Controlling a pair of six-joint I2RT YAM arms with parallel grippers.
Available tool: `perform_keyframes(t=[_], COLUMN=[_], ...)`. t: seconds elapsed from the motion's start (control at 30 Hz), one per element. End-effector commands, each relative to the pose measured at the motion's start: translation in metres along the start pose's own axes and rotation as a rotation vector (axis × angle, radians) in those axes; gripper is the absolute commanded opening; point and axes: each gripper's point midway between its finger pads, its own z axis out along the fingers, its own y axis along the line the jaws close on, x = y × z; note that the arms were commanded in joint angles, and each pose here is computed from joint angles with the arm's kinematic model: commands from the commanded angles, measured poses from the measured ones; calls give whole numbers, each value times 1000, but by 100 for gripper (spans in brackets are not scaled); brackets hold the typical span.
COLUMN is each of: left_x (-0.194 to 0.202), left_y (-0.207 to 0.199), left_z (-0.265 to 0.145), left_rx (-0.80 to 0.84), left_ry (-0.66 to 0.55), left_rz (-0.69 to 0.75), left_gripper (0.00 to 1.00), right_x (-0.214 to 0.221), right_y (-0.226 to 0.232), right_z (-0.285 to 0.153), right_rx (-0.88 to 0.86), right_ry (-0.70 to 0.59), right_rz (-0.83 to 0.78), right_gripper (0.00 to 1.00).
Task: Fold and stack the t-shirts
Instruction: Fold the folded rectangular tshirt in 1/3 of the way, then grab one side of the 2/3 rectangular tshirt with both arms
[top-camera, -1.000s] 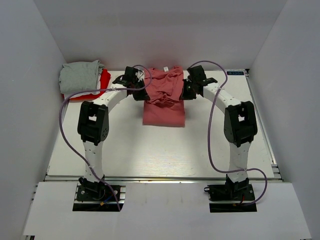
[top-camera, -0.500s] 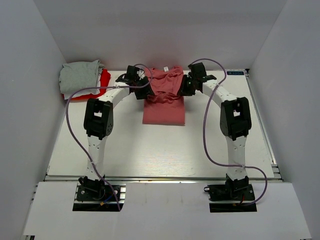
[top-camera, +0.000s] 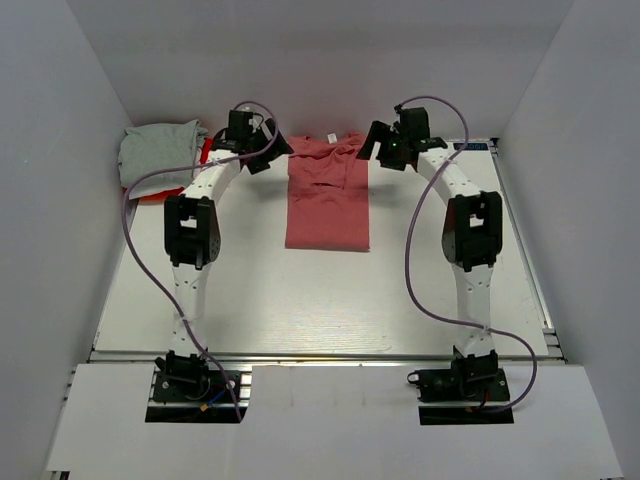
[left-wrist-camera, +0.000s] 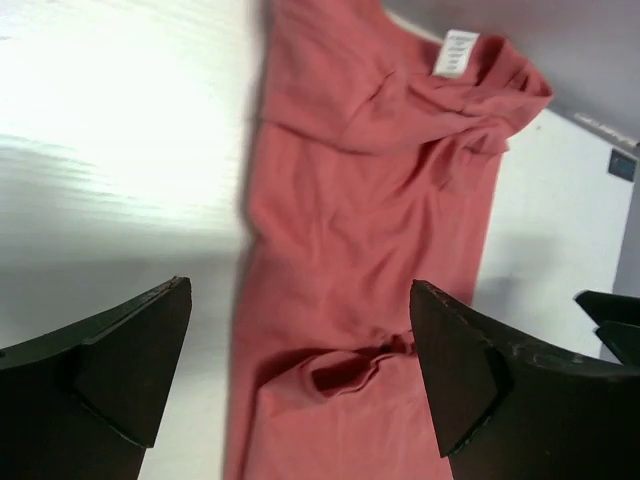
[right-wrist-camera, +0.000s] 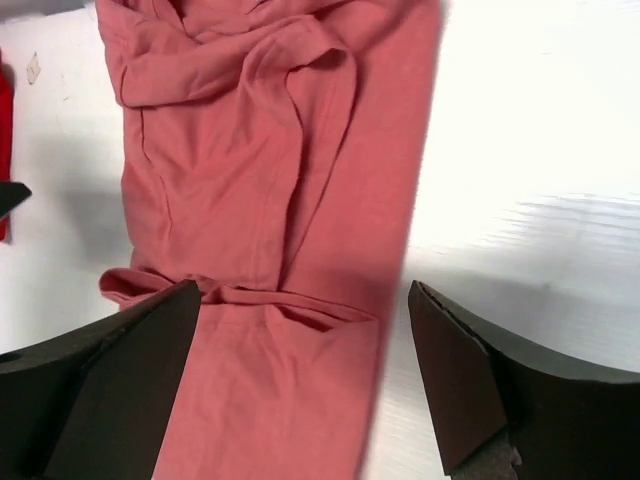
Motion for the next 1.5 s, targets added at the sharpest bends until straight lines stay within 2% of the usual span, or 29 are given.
perform_keyframes(t=[0.0, 0.07, 0.13, 0.2, 0.23, 0.3, 0.33, 0.37, 0.43, 0.47, 0.53, 0.57, 0.63, 0.87, 0.93, 1.03, 1.13, 1.27, 1.3, 1.37, 1.4, 1.47], left_x=[-20, -2, 5, 31, 42, 78, 96, 124, 140, 164, 179, 181, 192, 195, 208, 225, 230, 238, 241, 240, 242, 244], left_y=[-28, -21, -30, -27, -28, -28, -24, -10, -9, 3, 10, 12, 14, 17, 21, 34, 39, 42, 40, 41, 42, 44], left_z=[-40, -49, -71, -78, -85, -98, -104, -107, -125, -130, -142, -143, -142, -126, -120, -113, -110, -104, -104, -104, -105, -109], left_rx=[69, 69, 83, 55, 89, 139, 130, 104, 105, 92, 87, 89, 101, 121, 124, 97, 86, 84, 88, 80, 76, 70], left_ry=[-49, -13, -3, 56, 98, 185, 236, 300, 319, 360, 357, 353, 369, 365, 405, 446, 463, 479, 484, 479, 487, 496], left_rz=[65, 92, 163, 197, 225, 240, 233, 233, 247, 251, 260, 261, 265, 334, 337, 331, 325, 328, 334, 336, 333, 330], left_gripper=[100, 100, 100, 100, 100, 100, 100, 100, 100, 100, 100, 100, 100, 100, 100, 93, 78, 63, 54, 46, 41, 36], right_x=[-12, -1, 44, 46, 83, 84, 116, 114, 148, 162, 166, 184, 191, 191, 199, 212, 222, 223, 227, 228, 229, 231], right_y=[23, 30, 10, 19, 1, 14, -3, 5, -5, 4, 12, 10, 15, 11, 8, 5, 2, -3, -2, -5, -7, -6], right_z=[-39, -60, -60, -84, -84, -108, -109, -124, -129, -138, -140, -140, -138, -116, -110, -102, -96, -88, -88, -85, -86, -88], right_rx=[-67, -94, -67, -85, -55, -101, -79, -96, -88, -144, -185, -208, -253, -233, -229, -219, -222, -212, -211, -200, -189, -196], right_ry=[-39, -20, 80, 69, 142, 123, 181, 163, 229, 262, 252, 290, 306, 304, 328, 363, 387, 387, 398, 402, 403, 411], right_rz=[-98, -133, -108, -139, -111, -129, -105, -106, -56, -32, -7, 38, 52, 44, 55, 72, 73, 64, 65, 68, 73, 80], right_gripper=[90, 90, 90, 90, 90, 90, 90, 90, 90, 90, 90, 90, 90, 90, 90, 90, 88, 76, 64, 53, 41, 31])
